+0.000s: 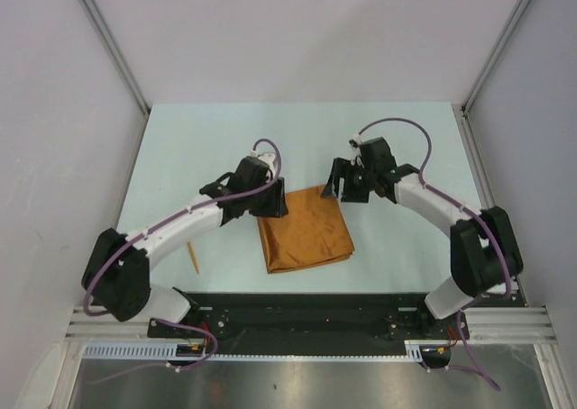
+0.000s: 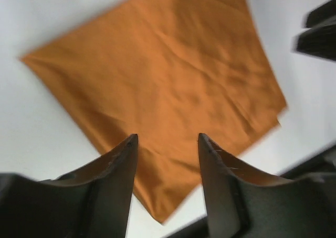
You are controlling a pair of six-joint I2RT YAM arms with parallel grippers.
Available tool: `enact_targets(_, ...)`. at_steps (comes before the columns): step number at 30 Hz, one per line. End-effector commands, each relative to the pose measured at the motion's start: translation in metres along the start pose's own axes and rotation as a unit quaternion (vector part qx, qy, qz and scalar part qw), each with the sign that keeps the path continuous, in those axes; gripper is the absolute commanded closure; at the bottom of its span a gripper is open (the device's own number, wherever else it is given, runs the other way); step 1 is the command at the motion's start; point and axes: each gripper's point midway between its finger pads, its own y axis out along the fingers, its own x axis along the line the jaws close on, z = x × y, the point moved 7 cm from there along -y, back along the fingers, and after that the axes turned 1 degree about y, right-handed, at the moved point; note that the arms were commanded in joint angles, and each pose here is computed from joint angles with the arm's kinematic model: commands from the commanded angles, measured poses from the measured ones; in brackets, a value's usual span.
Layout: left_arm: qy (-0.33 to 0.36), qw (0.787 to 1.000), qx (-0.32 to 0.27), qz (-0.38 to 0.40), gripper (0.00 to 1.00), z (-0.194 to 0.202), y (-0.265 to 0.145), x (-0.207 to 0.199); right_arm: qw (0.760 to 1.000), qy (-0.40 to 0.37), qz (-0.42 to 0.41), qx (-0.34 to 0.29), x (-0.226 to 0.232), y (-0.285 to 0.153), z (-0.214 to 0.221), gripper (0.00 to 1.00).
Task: Fold the napkin into a case and place the utensils inside
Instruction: Smooth out the square-folded napkin at the center of the board.
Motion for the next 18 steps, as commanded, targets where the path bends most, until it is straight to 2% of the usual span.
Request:
enact_targets(1, 0.035, 0.998, 0.019, 0.038, 0.51, 0.037, -0.014, -0.02, 0.988, 0.043, 0.113, 0.093, -0.038, -0.025, 0.077, 0.25)
enact_targets(4, 0.035, 0.996, 0.046, 0.073, 0.65, 0.061, -0.01, -0.024, 0.99, 0.057, 0.095, 0.091, -0.042, -0.028, 0.1, 0.29)
enact_targets(7, 0.022, 0.994, 0.063, 0.085, 0.76, 0.08, -0.01, -0.019, 0.99, 0.075, 0.082, 0.087, -0.044, -0.027, 0.115, 0.35)
enact_targets(18, 0.017, 0.991, 0.075, 0.112, 0.79, 0.122, -0.023, -0.001, 0.988, 0.089, 0.092, 0.082, -0.051, -0.025, 0.131, 0.43)
